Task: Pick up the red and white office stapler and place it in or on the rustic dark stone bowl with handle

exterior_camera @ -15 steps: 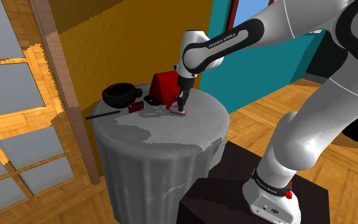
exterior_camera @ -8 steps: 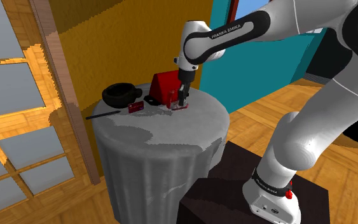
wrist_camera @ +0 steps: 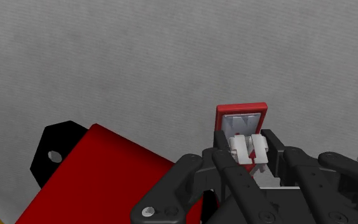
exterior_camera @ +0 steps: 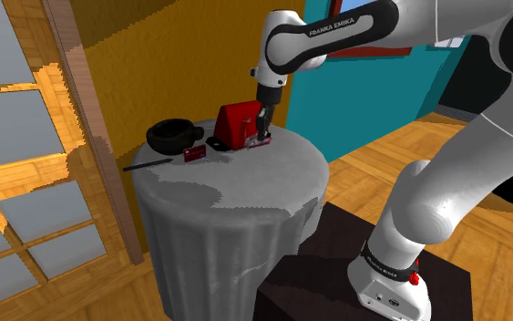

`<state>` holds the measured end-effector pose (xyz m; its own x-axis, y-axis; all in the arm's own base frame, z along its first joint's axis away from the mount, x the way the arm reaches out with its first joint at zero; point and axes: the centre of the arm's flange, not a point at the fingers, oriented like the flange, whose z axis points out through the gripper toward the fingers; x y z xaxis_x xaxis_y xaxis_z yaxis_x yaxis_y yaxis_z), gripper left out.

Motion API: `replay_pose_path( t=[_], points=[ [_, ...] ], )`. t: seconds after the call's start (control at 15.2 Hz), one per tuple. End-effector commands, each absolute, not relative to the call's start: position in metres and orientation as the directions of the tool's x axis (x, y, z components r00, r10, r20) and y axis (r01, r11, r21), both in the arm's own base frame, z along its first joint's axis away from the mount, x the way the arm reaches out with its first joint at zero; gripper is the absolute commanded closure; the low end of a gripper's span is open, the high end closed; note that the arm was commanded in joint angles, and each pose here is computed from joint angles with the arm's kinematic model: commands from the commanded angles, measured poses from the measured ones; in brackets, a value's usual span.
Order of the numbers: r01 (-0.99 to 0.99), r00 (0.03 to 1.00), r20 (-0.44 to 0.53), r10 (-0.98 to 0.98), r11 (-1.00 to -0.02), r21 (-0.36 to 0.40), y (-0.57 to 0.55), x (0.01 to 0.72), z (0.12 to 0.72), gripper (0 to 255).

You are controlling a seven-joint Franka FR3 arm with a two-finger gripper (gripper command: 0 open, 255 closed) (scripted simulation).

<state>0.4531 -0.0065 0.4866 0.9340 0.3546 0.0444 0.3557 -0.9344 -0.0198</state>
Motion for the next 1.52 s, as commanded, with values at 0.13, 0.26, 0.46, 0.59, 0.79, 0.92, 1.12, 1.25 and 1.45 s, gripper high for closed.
replay_pose_path(
  t=[0.13, 0.26, 0.46, 0.59, 0.79, 0.92, 1.12, 1.25, 1.45],
  points=[
    [0.356, 0.934, 0.044, 0.355, -0.934, -0.020, -0.006, 0.453, 0.508, 255],
    [0.356, 0.934, 0.044, 0.355, -0.934, -0.020, -0.006, 0.453, 0.519, 255],
    [0.356, 0.934, 0.044, 0.355, -0.934, -0.020, -0.006, 0.453, 0.535, 255],
    [0.356, 0.934, 0.044, 0.355, -0.934, -0.020, -0.006, 0.453, 0.545, 255],
    [0.356, 0.934, 0.044, 0.355, -0.934, -0.020, -0.006, 0.453, 0.561, 255],
    [0.356, 0.934, 0.044, 0.355, -0.934, -0.020, -0.006, 0.453, 0.572, 255],
    [0.356, 0.934, 0.044, 0.355, -0.934, -0.020, -0.006, 0.453, 0.583, 255],
    [0.356, 0.934, 0.044, 0.355, -0.934, -0.020, 0.009, 0.475, 0.582, 255],
    [0.356, 0.934, 0.044, 0.355, -0.934, -0.020, 0.031, 0.507, 0.579, 255]
  ],
)
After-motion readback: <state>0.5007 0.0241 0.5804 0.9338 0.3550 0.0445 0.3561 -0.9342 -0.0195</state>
